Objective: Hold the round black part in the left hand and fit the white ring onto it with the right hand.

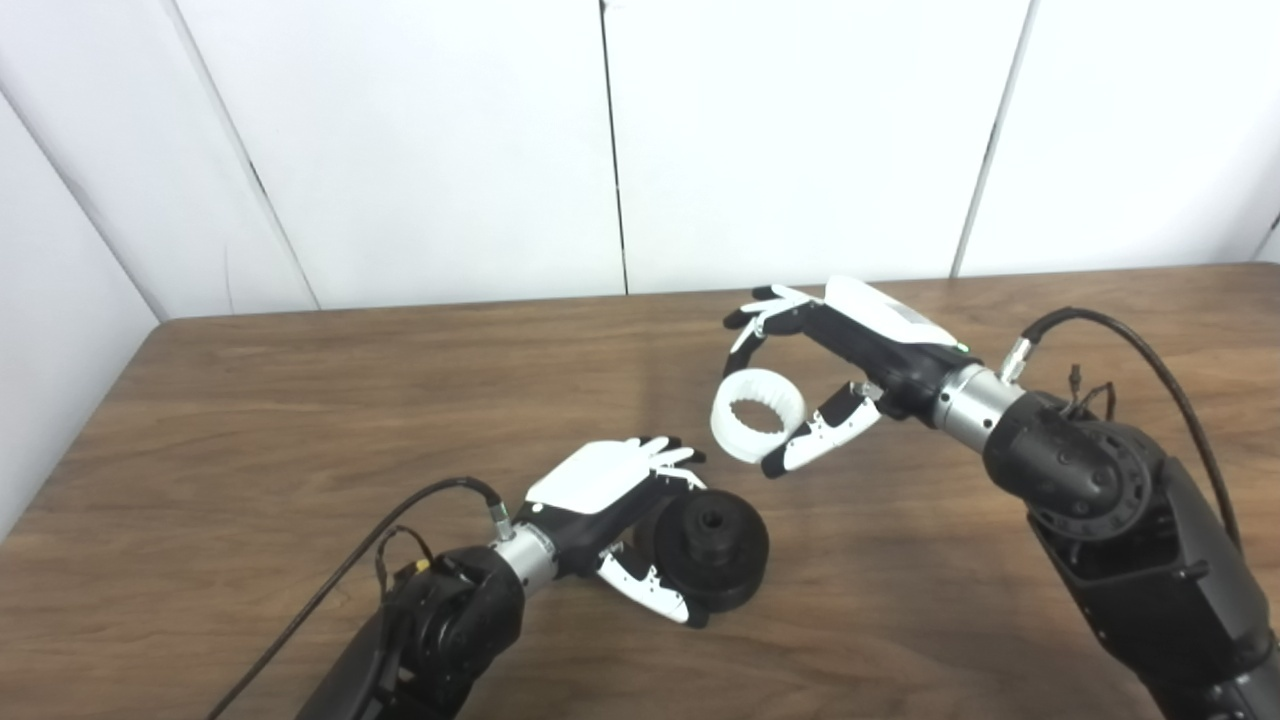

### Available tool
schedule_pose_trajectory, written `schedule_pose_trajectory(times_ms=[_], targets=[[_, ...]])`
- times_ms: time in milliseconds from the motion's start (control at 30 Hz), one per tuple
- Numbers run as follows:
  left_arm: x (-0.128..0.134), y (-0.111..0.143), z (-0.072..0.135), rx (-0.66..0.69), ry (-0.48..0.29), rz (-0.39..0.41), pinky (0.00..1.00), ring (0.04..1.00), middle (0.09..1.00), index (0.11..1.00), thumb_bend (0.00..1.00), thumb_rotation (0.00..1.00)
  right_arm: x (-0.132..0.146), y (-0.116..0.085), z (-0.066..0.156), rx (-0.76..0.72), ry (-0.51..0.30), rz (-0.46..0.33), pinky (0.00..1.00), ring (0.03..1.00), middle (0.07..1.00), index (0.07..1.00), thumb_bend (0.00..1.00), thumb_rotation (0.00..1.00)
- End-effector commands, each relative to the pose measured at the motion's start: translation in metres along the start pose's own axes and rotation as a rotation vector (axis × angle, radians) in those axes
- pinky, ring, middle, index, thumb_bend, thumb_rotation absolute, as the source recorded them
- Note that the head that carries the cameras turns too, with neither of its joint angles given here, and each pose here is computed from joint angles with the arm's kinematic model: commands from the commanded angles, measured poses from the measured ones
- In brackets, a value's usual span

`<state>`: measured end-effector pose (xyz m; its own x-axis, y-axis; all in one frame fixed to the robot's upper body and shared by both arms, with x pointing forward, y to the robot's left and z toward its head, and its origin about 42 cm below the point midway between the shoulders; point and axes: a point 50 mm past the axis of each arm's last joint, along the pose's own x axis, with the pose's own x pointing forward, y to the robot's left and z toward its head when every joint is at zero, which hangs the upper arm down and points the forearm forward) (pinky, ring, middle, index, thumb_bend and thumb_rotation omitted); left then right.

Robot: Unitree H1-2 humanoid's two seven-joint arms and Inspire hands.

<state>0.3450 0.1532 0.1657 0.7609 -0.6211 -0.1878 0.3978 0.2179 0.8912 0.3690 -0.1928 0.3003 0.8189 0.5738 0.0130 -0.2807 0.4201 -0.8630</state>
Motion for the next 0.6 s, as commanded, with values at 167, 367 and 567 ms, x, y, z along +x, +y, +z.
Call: schedule_pose_trajectory(times_ms=[167,367,567], targets=[[0.004,0.01,0.001,0.026,0.007,0.011,1.0,1.0,0.961,0.712,0.98,0.45,-0.001,-0.013,0.024,-0.028,-0.062,-0.012,0.96,0.976,0.857,0.49,0.52,0.14],[0.005,0.011,0.0,0.029,0.003,0.013,1.0,1.0,0.96,0.71,0.97,0.45,-0.002,-0.004,0.025,-0.015,-0.06,0.021,0.94,0.97,0.85,0.489,0.52,0.14],[0.004,0.012,0.001,0.029,0.002,0.013,1.0,1.0,0.959,0.713,0.97,0.44,-0.002,0.004,0.025,-0.011,-0.06,0.049,0.96,0.978,0.857,0.49,0.52,0.14]])
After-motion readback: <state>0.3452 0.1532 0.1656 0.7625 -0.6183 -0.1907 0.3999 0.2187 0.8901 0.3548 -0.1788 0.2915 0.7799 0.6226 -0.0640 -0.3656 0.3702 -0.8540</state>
